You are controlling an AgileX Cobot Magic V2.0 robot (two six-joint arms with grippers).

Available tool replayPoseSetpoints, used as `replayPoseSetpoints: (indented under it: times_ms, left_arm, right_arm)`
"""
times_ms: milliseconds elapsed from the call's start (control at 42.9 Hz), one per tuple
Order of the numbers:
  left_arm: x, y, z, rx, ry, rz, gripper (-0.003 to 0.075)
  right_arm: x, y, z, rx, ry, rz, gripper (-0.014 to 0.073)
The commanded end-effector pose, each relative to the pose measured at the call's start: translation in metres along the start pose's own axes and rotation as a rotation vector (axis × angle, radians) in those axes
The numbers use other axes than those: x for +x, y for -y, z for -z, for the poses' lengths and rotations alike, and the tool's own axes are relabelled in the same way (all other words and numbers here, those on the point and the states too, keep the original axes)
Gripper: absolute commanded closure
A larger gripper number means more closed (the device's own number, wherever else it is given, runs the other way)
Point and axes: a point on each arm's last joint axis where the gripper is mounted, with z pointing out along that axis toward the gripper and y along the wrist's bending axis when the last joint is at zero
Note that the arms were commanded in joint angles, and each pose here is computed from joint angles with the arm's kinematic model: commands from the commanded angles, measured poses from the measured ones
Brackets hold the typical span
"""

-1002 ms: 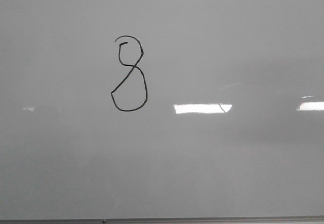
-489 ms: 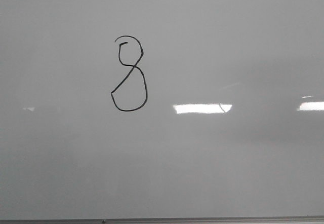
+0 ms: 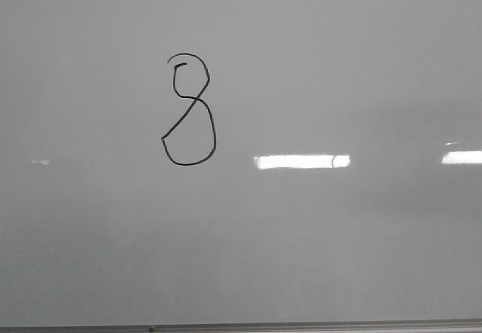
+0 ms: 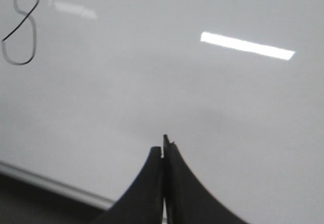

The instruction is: Write number 8 on whiteboard

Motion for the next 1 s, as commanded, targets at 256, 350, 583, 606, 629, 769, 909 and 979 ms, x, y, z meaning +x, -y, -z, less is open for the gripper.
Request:
replayPoseSetpoints:
  times_ms: [256,350,583,606,629,769,909,979]
  left_arm:
    - [-0.004,0.000,0.000,0.005,0.081,0.018,0.0741]
    - [-0.004,0.000,0.000,0.005,0.081,0.018,0.0741]
    - [-0.004,0.000,0.000,0.005,0.081,0.018,0.0741]
    - [-0.004,0.000,0.000,0.005,0.081,0.018,0.0741]
    - [-0.004,0.000,0.000,0.005,0.081,0.018,0.0741]
    - [-0.004,0.000,0.000,0.005,0.081,0.018,0.0741]
    - [-0.004,0.000,0.000,0.005,0.081,0.018,0.0741]
    - [-0.004,0.000,0.000,0.005,0.081,0.018,0.0741]
  right_arm:
    - [0.049,0.008,0.003,0.182,0.186,-0.081,0.0666]
    - [0.055,0.008,0.000,0.184,0.167,-0.084,0.0666]
    - [0.055,0.008,0.000,0.183,0.168,-0.090,0.0666]
    - [0.055,0.008,0.000,0.183,0.168,-0.090,0.0666]
    - [0.055,0.008,0.000,0.183,0.168,-0.090,0.0666]
    - [0.055,0.008,0.000,0.183,0.168,-0.090,0.0666]
    - [0.055,0.008,0.000,0.183,0.168,-0.090,0.0666]
    - [0.055,0.008,0.000,0.183,0.168,-0.090,0.0666]
